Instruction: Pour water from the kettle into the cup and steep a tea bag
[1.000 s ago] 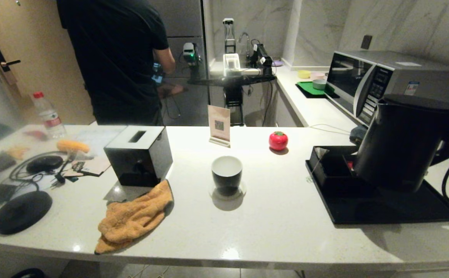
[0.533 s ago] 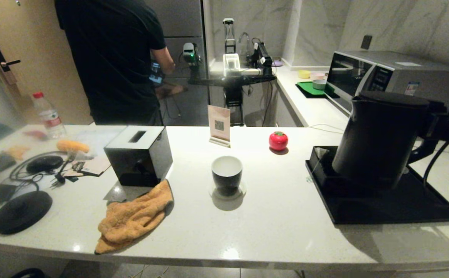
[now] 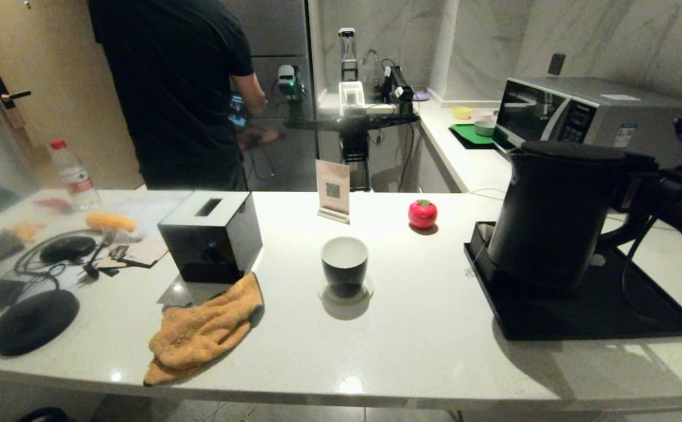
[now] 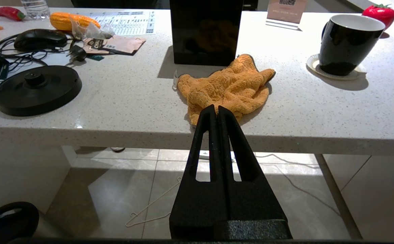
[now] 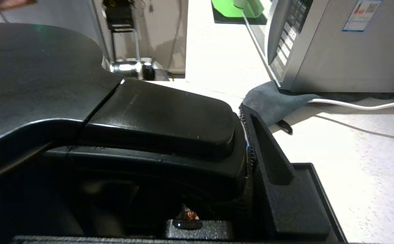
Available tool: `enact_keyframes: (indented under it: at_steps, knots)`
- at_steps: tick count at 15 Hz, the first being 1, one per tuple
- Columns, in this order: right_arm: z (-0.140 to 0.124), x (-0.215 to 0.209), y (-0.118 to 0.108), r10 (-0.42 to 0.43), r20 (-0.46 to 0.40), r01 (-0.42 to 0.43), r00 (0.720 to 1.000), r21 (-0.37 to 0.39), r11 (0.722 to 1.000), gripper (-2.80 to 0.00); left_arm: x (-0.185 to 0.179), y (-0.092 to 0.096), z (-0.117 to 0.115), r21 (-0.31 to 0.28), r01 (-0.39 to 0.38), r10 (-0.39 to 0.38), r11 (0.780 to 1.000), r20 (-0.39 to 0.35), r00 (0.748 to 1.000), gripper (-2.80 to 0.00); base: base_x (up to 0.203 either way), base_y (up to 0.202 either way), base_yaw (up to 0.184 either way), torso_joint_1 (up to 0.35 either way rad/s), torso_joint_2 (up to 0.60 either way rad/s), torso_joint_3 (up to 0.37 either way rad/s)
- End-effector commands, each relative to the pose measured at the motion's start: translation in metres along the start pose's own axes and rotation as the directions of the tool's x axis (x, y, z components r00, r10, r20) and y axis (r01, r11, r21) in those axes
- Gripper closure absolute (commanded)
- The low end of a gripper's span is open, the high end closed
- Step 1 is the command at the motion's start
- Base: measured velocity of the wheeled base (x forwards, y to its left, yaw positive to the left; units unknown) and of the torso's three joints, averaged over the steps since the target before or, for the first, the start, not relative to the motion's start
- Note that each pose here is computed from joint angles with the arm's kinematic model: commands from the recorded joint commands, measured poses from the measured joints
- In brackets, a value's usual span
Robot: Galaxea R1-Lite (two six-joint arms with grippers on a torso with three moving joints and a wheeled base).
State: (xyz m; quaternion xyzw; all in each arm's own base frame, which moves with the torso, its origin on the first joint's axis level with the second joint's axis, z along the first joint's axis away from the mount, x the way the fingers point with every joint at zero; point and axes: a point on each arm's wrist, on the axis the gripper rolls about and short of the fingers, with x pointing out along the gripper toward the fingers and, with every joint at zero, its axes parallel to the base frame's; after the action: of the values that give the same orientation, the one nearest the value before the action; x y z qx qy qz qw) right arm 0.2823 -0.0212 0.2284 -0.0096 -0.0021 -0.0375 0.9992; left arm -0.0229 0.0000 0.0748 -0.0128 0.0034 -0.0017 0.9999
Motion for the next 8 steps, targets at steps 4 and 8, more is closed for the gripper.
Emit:
enact_keyframes:
  at_steps: [4, 8]
  knots:
    - [0.001, -0.002, 0.034, -0.010, -0.001, 0.010, 1.000, -0.033, 0.999, 0.00, 0.000, 0.000, 0.000, 0.000, 0.000, 0.000, 1.000, -0.001, 1.000, 0.00, 0.000, 0.000, 0.000, 0.000, 0.00, 0.000]
    - [-0.002, -0.002, 0.055, -0.018, -0.013, 0.017, 1.000, -0.047, 0.999, 0.00, 0.000, 0.000, 0.000, 0.000, 0.000, 0.000, 1.000, 0.000, 1.000, 0.00, 0.000, 0.000, 0.000, 0.000, 0.00, 0.000]
